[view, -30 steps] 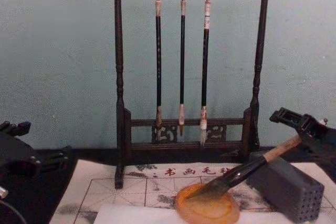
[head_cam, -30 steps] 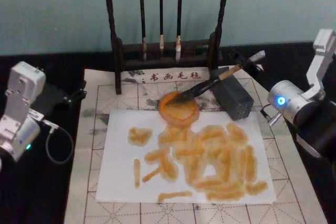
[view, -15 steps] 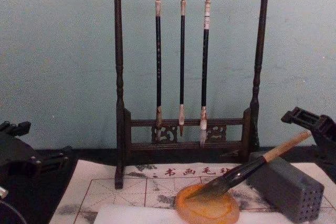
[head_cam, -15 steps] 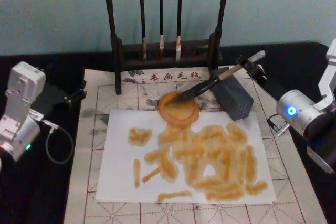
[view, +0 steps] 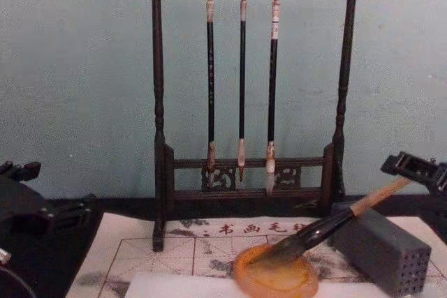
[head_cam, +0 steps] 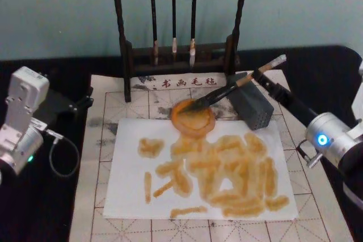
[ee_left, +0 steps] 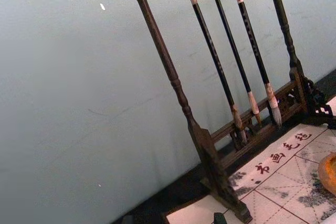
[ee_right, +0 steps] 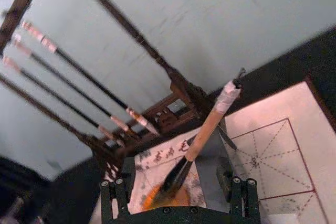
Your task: Pick up the brush from the inkstone, write on the paper, then place the brush back to its original position.
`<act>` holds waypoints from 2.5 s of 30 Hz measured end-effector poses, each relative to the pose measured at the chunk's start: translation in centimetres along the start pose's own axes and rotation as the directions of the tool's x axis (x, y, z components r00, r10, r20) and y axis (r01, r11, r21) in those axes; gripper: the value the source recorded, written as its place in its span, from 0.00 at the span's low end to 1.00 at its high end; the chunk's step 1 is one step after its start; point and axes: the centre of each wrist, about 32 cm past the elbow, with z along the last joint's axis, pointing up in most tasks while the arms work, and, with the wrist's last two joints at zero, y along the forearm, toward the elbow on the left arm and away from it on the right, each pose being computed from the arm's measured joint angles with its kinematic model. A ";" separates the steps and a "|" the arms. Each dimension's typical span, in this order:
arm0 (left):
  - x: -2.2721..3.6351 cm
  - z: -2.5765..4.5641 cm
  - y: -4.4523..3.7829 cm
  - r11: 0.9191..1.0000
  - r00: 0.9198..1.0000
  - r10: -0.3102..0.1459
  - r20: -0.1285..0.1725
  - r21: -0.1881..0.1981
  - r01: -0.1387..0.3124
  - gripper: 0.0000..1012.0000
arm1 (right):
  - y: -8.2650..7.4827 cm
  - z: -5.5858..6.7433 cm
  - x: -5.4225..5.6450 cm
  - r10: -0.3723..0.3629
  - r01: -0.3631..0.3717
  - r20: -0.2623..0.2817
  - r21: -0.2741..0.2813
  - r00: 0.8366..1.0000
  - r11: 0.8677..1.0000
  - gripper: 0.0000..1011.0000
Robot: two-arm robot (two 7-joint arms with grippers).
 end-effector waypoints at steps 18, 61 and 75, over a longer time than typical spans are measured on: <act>0.00 0.00 0.00 1.000 1.000 0.000 0.000 0.000 0.000 0.99 | -1.0 -3.3 -0.4 -0.005 0.013 0.664 -0.008 0.748 1.000 0.99; 0.00 0.00 0.00 1.000 1.000 0.000 0.000 0.000 0.000 0.99 | -1.0 -4.1 -0.1 -0.020 0.032 0.760 -0.001 0.649 0.999 0.99; 0.00 0.00 0.00 1.000 1.000 0.000 0.000 0.000 0.000 0.99 | -1.0 -4.1 -0.1 -0.019 0.032 0.760 -0.001 0.650 0.999 0.99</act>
